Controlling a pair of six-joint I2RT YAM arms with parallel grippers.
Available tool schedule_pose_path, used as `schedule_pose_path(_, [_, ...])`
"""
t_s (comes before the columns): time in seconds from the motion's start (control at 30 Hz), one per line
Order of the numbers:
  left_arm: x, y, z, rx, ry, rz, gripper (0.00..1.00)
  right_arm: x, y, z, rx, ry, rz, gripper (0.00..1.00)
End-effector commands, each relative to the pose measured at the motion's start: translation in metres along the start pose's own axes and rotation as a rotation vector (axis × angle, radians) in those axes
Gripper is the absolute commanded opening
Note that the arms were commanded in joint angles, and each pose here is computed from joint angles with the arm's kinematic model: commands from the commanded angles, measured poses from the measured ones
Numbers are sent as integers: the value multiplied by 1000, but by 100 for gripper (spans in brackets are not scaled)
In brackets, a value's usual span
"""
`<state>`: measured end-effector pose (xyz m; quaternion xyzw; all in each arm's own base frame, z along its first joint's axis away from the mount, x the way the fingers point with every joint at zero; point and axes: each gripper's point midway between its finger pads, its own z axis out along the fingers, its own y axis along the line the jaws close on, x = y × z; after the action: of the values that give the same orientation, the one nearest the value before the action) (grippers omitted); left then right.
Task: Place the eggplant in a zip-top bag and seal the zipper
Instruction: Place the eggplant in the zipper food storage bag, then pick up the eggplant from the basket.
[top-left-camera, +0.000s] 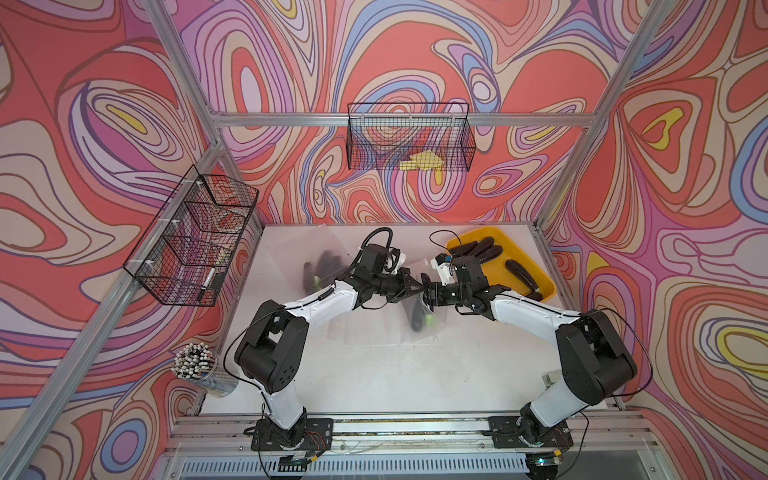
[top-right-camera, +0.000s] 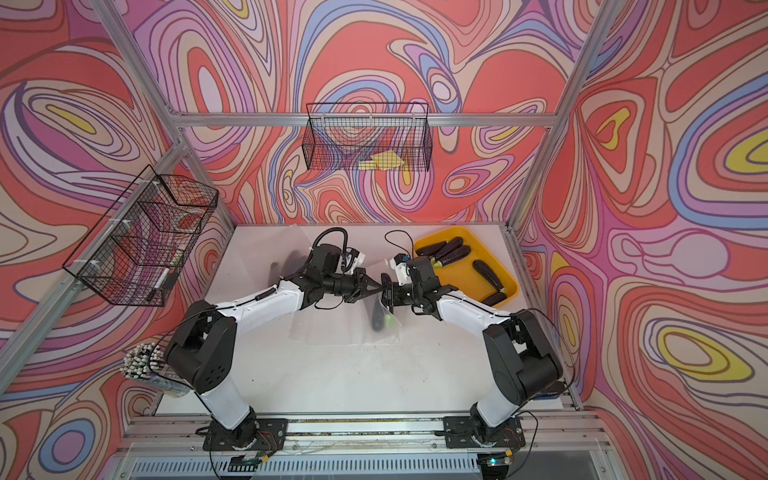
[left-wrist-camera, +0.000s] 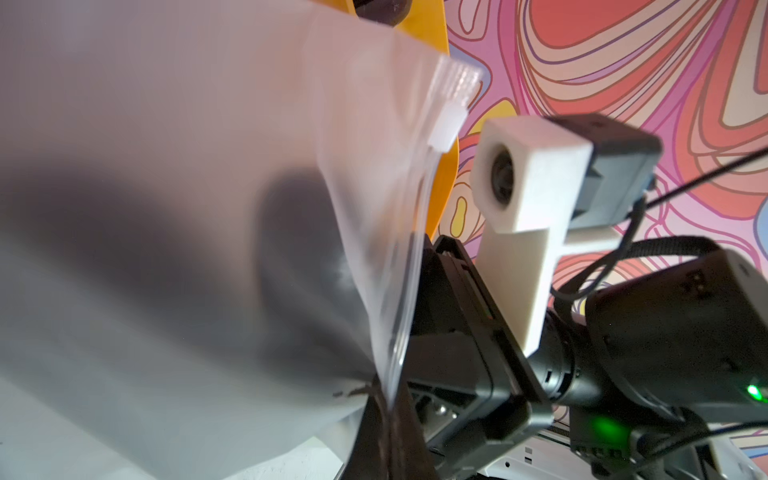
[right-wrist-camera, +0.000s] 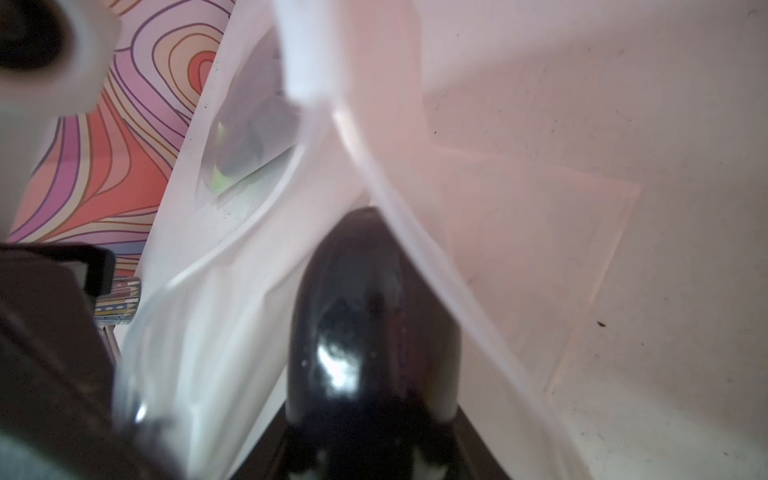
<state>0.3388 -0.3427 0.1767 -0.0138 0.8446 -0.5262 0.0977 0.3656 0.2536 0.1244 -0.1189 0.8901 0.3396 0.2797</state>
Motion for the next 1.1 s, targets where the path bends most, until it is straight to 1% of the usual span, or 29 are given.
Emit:
schedule_pose_path(0.0, [14, -4, 0, 12, 35, 5, 0, -2, 32, -3, -120, 72, -33, 55])
schedule_pose_path(0.07, [12, 3, 1, 3, 24, -18, 0, 0, 40, -11, -140, 109, -42, 60])
schedule_pose_path(0.17, [5, 12, 1, 0, 1, -43, 0, 9, 44, -25, -130, 171, -60, 63])
schedule_pose_path(0.23, [4, 13, 4, 0, 10, -42, 0, 6, 40, -38, -117, 151, -40, 63])
schedule_pose_path(0.33, [1, 17, 7, -17, 8, -39, 0, -14, 26, -64, -115, 78, 29, 63])
schedule_pose_path(0.43, [0, 26, 8, -62, 6, -26, 0, -41, -10, -92, -66, -23, 148, 62])
schedule_pose_path(0.5, [0, 30, 9, -75, 11, -22, 0, -56, -49, -106, 20, -84, 242, 62])
schedule_pose_path(0.57, [0, 29, 10, -76, 13, -18, 0, -63, -81, -113, 119, -119, 296, 62])
schedule_pose_path(0.63, [-1, 28, 10, -74, 9, -13, 0, -68, -95, -112, 153, -141, 317, 62])
schedule_pose_path(0.67, [-1, 27, 10, -73, 9, -11, 0, -70, -109, -114, 223, -160, 330, 62])
schedule_pose_path(0.7, [-1, 27, 11, -72, 8, -11, 0, -71, -129, -118, 333, -174, 340, 62])
schedule_pose_path(0.73, [-1, 27, 12, -71, 10, -11, 0, -71, -149, -124, 458, -178, 350, 62])
schedule_pose_path(0.8, [-1, 26, 14, -63, 14, -9, 0, -67, -198, -150, 773, -166, 353, 62])
schedule_pose_path(0.87, [0, 26, 17, -55, 23, -10, 0, -64, -231, -167, 977, -136, 318, 62])
schedule_pose_path(0.9, [1, 25, 19, -51, 26, -9, 0, -62, -244, -172, 1039, -103, 304, 63])
schedule_pose_path(0.97, [2, 24, 22, -43, 29, -9, 0, -53, -268, -168, 1102, -25, 294, 64])
schedule_pose_path(1.07, [3, 24, 22, -32, 30, -16, 0, -43, -290, -161, 1134, 41, 274, 65])
